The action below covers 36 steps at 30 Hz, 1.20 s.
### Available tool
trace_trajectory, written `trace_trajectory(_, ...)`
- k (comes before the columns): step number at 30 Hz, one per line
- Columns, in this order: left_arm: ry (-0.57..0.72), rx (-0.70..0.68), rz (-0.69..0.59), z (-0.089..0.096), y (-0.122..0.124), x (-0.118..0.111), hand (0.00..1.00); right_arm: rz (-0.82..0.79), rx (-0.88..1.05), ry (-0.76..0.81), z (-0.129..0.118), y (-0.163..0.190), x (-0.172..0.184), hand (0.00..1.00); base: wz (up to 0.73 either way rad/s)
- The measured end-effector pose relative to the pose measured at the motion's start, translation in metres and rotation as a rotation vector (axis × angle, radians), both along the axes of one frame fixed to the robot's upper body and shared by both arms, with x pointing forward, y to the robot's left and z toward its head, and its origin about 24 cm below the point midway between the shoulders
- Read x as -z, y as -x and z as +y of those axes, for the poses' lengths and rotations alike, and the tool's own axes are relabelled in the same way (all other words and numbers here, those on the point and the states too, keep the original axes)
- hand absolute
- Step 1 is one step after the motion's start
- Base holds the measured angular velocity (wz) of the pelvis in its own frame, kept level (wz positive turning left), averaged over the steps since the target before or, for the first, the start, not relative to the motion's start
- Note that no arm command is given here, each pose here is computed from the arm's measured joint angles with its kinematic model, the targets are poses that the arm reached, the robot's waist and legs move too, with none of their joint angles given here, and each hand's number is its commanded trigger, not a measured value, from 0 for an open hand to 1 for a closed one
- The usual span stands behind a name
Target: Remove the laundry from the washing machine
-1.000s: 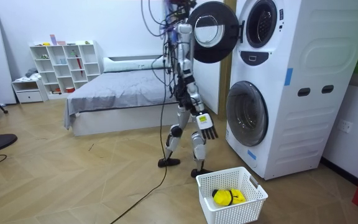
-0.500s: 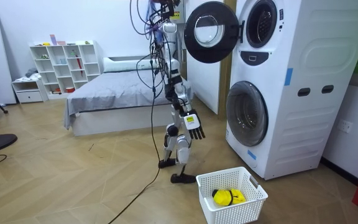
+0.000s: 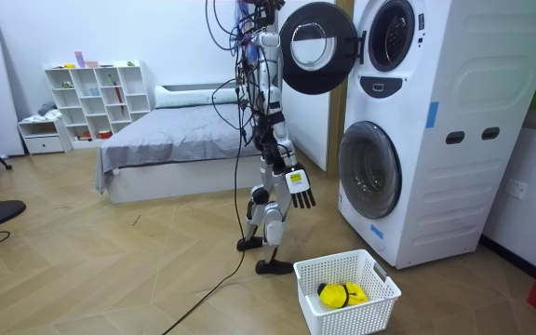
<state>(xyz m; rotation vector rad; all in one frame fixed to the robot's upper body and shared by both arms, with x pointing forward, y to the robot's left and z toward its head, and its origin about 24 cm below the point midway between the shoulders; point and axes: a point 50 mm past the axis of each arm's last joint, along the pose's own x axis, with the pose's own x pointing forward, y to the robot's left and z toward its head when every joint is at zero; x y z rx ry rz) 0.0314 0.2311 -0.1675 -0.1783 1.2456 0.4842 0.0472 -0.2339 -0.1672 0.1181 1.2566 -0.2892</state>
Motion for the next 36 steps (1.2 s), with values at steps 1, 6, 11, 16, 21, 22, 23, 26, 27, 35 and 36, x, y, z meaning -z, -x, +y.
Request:
trace_trajectory(1, -0.003, -0.058, 0.001, 0.003, 0.004, 0.0, 0.0, -0.004, 0.008, 0.002, -0.001, -0.001, 0.0, 0.0, -0.06)
trace_trajectory(6, -0.01, -0.368, -0.044, 0.018, 0.006, -0.004, 0.0, -0.012, 0.078, 0.023, -0.009, 0.001, -0.002, 0.0, 0.05)
trace_trajectory(11, -0.039, -0.701, -0.176, 0.048, -0.004, -0.016, 0.0, -0.028, 0.153, 0.046, -0.021, 0.007, -0.005, 0.0, 0.06)
trace_trajectory(16, -0.084, -0.813, -0.44, 0.089, -0.047, -0.049, 0.0, -0.011, 0.137, 0.079, -0.028, 0.014, -0.007, 0.0, 0.0)
trace_trajectory(21, -0.121, -0.814, -0.635, 0.114, -0.08, -0.083, 0.0, -0.044, 0.129, 0.102, -0.034, 0.009, -0.011, 0.0, -0.06)
trace_trajectory(22, -0.139, -0.818, -0.681, 0.12, -0.086, -0.093, 0.0, -0.042, 0.142, 0.105, -0.036, 0.011, -0.011, 0.0, 0.0)
trace_trajectory(23, -0.147, -0.821, -0.708, 0.123, -0.088, -0.099, 0.0, -0.043, 0.147, 0.106, -0.036, 0.011, -0.011, 0.0, 0.0)
trace_trajectory(26, -0.189, -0.801, -0.852, 0.134, -0.106, -0.132, 0.0, -0.031, 0.15, 0.113, -0.038, 0.02, -0.012, 0.0, 0.0)
trace_trajectory(27, -0.209, -0.783, -0.897, 0.139, -0.111, -0.144, 0.0, -0.03, 0.148, 0.114, -0.038, 0.021, -0.012, 0.0, 0.0)
trace_trajectory(35, -0.329, -0.683, -1.108, 0.155, -0.139, -0.208, 0.0, -0.051, 0.151, 0.115, -0.042, 0.021, -0.014, 0.0, -0.01)
trace_trajectory(36, -0.337, -0.662, -1.148, 0.155, -0.143, -0.218, 0.0, -0.05, 0.152, 0.115, -0.042, 0.022, -0.014, 0.0, 0.08)
